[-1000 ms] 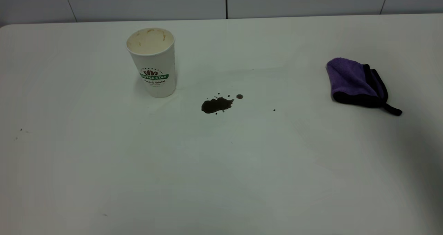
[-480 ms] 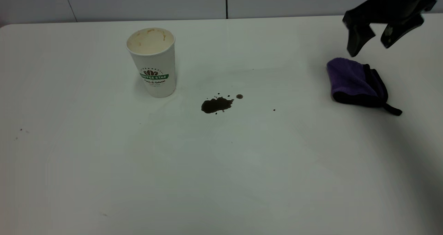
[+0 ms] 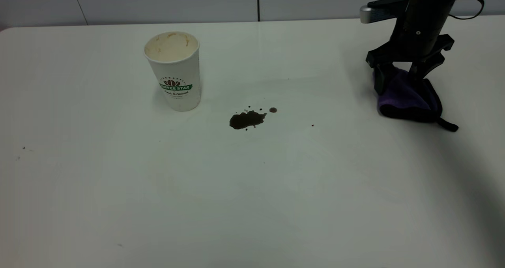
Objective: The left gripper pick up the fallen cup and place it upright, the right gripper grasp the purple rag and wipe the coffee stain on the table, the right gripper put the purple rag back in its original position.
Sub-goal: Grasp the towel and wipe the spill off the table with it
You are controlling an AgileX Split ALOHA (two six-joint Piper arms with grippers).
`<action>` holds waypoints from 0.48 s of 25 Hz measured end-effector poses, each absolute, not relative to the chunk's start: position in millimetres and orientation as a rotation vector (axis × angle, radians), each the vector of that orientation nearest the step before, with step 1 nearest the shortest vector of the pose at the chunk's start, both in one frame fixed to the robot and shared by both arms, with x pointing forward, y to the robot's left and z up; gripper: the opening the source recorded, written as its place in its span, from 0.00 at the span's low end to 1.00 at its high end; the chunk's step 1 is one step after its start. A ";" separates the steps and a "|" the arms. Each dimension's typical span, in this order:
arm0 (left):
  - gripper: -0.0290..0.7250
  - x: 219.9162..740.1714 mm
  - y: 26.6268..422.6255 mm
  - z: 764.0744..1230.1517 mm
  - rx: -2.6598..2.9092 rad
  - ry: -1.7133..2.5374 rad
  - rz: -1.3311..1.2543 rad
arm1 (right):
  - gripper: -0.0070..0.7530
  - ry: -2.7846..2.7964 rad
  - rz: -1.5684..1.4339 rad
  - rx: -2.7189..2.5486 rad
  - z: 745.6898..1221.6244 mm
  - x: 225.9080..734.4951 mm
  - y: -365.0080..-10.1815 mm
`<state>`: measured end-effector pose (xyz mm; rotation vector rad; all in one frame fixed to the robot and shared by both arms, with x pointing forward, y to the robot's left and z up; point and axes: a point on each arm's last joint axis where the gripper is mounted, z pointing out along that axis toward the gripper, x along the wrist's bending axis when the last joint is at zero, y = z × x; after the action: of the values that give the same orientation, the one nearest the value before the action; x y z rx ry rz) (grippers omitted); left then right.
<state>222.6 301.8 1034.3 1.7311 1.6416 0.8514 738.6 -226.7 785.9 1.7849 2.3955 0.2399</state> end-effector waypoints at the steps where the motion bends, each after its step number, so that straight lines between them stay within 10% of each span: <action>1: 0.36 222.6 301.8 1034.3 1.731 1.642 0.851 | 0.94 2.400 0.225 1.776 783.3 738.4 -227.9; 6: 0.36 222.6 301.8 1034.3 1.731 1.642 0.851 | 0.78 2.388 0.212 1.801 775.1 738.5 -233.1; 12: 0.36 222.6 301.8 1034.3 1.731 1.642 0.851 | 0.17 2.399 0.238 1.835 774.0 737.4 -230.3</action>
<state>222.6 301.8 1034.3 1.7311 1.6416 0.8514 737.4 -230.3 774.0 1.8345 2.3987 0.2378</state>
